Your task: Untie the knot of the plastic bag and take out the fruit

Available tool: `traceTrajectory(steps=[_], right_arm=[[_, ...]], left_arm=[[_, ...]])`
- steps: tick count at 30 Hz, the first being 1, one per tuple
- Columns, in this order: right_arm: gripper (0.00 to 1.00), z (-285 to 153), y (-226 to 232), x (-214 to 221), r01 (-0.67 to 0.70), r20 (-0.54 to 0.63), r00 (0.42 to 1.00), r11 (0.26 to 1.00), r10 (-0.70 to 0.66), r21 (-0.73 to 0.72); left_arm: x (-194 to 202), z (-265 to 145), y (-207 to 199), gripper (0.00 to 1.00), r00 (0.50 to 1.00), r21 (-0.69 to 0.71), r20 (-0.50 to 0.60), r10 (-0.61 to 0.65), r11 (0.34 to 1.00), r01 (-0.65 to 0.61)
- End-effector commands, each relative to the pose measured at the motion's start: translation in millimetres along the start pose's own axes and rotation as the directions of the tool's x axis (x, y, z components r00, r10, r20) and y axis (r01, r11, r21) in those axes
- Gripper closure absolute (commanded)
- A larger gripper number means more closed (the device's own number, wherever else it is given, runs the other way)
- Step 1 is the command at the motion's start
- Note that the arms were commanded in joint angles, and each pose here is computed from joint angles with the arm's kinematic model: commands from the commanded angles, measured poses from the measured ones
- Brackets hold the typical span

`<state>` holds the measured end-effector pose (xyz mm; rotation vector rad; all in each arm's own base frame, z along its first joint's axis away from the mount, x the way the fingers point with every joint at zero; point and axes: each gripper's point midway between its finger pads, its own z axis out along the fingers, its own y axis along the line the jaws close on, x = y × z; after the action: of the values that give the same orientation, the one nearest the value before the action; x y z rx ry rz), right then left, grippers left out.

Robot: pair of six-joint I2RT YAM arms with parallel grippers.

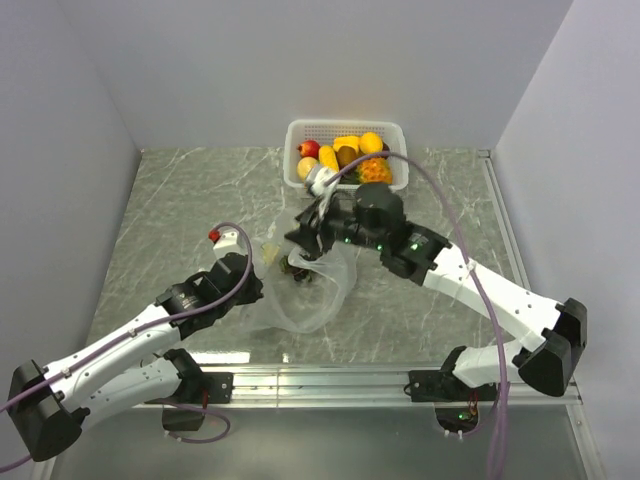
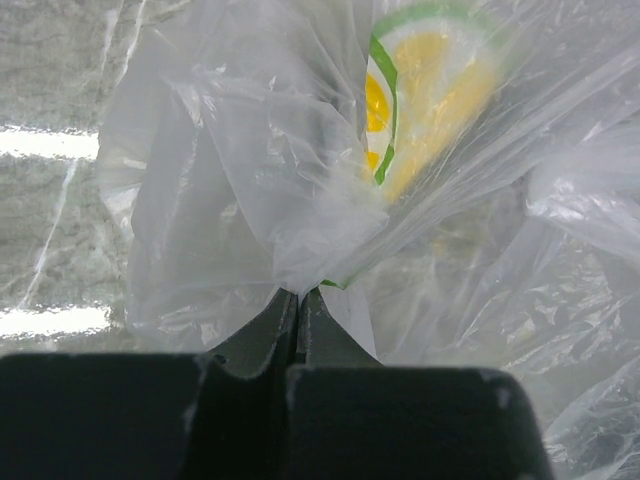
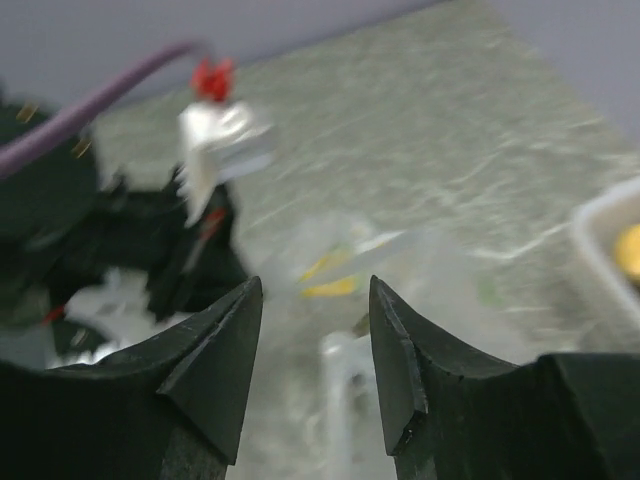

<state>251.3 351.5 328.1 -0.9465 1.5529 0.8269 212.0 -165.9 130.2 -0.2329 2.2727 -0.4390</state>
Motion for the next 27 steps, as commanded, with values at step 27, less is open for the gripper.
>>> traceTrajectory(steps=[27], right_arm=[[0.32,72.0,-76.1,286.8,0.158,-0.657,0.753,0.967,0.012,0.199]], left_arm=[[-1.6,-8.2,-5.6,0.99,1.0,0.035,-0.016,0.005,0.999,-0.005]])
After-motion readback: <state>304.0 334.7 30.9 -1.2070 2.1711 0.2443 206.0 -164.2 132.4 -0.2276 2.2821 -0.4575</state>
